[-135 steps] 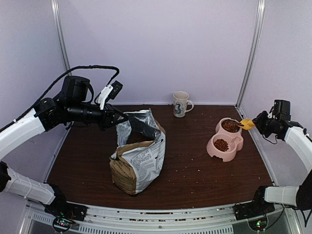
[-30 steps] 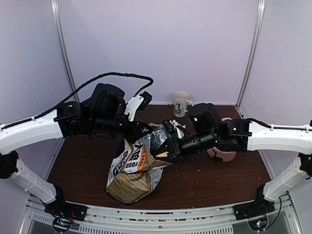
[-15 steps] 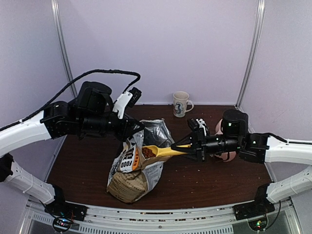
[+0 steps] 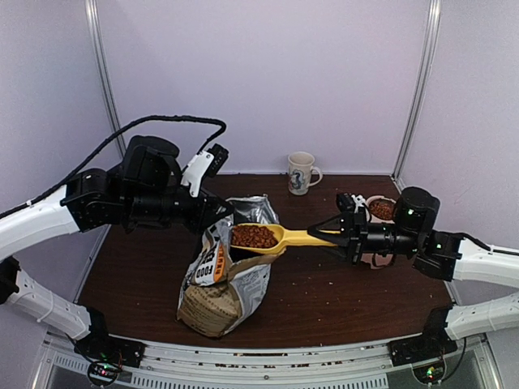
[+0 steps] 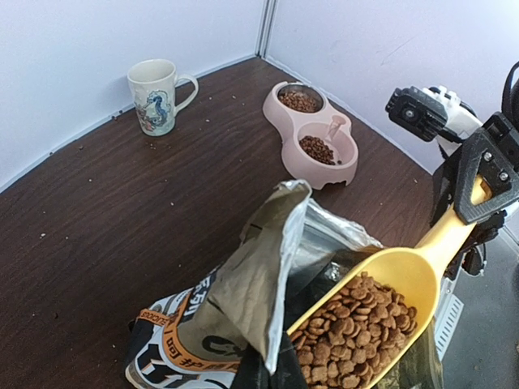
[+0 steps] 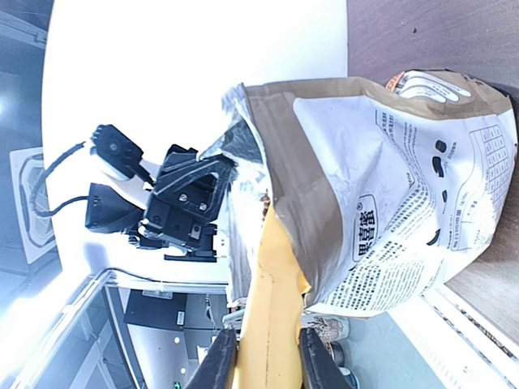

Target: Serve the pet food

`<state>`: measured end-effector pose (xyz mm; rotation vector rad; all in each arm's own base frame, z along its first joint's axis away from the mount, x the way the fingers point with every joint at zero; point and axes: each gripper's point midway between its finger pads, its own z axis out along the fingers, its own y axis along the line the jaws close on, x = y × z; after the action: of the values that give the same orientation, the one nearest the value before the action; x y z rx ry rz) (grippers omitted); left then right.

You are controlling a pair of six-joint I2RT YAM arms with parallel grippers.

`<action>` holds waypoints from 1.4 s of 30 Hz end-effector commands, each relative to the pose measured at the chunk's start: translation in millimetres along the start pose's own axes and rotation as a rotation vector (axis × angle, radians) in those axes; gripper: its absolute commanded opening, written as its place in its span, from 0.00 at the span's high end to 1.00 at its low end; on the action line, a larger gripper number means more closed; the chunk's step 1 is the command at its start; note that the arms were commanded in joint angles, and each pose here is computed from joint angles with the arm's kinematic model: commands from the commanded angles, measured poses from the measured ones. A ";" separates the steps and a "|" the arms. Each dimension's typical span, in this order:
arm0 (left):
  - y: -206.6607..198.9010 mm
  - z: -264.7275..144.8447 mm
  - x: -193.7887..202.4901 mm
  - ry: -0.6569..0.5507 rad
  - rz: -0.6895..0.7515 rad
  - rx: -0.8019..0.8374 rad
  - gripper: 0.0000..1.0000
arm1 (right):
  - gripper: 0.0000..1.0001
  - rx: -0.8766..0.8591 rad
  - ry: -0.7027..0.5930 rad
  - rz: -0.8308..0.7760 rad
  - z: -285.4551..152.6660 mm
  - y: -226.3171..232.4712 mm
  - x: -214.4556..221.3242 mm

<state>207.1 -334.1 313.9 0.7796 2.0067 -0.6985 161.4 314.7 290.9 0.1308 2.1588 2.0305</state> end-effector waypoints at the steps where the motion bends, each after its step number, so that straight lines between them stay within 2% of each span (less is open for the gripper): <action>1: -1.0 -26.7 -58.8 -0.231 -0.026 0.007 1.00 | 0.80 -0.139 -0.022 -0.036 -11.1 32.2 -2.4; 16: 19.2 -35.2 -62.9 -0.262 -0.097 -0.052 1.00 | 0.80 -0.316 -0.010 -0.040 -23.5 73.9 1.9; 28: 21.3 -40.1 -67.3 -0.283 -0.110 -0.044 1.00 | 0.80 -0.334 -0.018 -0.047 -26.3 81.2 1.7; 34: 21.4 -40.1 -67.7 -0.286 -0.116 -0.039 1.00 | 0.80 -0.436 -0.017 -0.037 -30.6 99.2 0.1; 42: 22.8 -39.8 -64.6 -0.278 -0.116 -0.040 1.00 | 0.80 -0.490 -0.064 -0.031 -37.2 111.4 -6.7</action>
<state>223.2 -309.6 319.9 0.6324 2.0293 -0.6740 154.7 298.0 371.1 0.1081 1.7373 2.3841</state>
